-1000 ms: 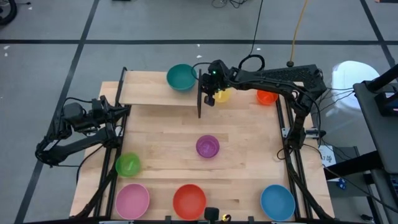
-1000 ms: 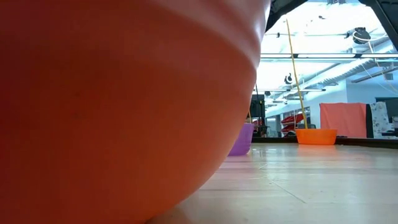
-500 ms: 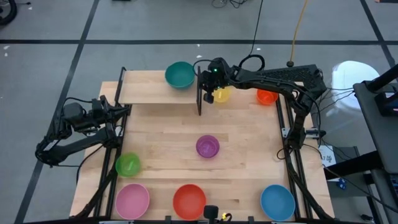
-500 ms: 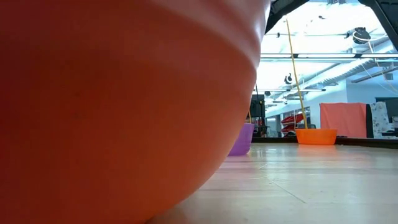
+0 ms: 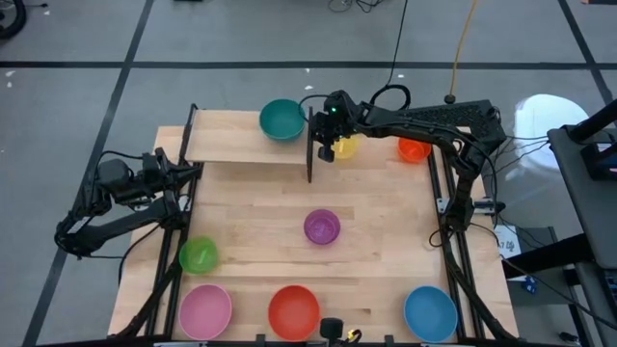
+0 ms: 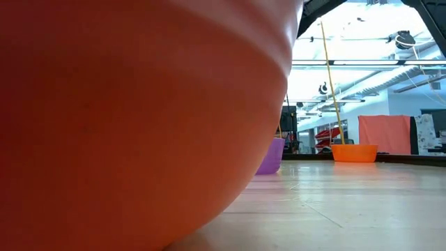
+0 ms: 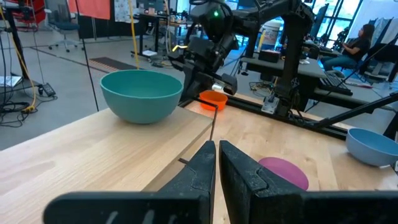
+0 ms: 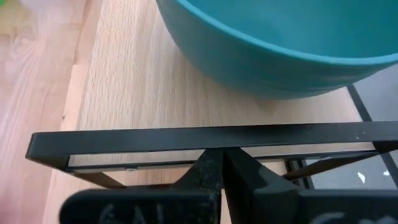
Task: Place and stack bowls onto a shelf
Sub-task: Adjust the shelf on the table, then stack the blue bowl on top of the green bowl on the shelf
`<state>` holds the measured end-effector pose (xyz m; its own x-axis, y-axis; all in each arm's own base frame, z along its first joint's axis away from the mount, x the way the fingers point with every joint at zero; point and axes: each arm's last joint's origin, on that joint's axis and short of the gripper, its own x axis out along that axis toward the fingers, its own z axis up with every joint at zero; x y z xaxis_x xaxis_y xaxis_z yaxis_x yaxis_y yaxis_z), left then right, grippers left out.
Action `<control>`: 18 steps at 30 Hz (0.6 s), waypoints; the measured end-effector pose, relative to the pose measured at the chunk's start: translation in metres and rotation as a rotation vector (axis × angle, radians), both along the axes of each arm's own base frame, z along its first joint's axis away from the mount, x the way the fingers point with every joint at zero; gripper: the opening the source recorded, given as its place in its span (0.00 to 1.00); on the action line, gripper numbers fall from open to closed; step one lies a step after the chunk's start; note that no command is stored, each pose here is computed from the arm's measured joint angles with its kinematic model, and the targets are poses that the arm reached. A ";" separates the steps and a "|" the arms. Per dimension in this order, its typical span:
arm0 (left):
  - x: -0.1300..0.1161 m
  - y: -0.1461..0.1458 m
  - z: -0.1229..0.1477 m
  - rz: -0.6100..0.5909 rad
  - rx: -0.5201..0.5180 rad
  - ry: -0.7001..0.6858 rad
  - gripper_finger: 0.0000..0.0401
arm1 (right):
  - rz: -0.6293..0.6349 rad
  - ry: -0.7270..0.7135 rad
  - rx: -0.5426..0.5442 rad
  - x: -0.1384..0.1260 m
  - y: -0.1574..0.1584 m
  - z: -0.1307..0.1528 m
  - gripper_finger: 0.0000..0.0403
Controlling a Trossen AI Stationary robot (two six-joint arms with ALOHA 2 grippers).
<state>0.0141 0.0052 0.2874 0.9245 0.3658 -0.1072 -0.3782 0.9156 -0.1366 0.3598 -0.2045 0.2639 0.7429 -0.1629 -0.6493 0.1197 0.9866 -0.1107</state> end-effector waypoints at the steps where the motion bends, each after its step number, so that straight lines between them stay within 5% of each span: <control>1: 0.000 0.000 0.000 0.000 0.000 0.000 0.06 | -0.002 0.004 0.002 -0.001 -0.001 0.000 0.00; 18: 0.000 0.000 0.001 0.003 -0.029 -0.019 0.06 | -0.091 0.199 -0.016 -0.035 -0.006 0.010 0.00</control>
<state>0.0142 0.0052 0.2881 0.9253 0.3657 -0.1002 -0.3781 0.9100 -0.1702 0.3243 -0.2102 0.2740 0.5820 -0.2348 -0.7786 0.1824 0.9707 -0.1564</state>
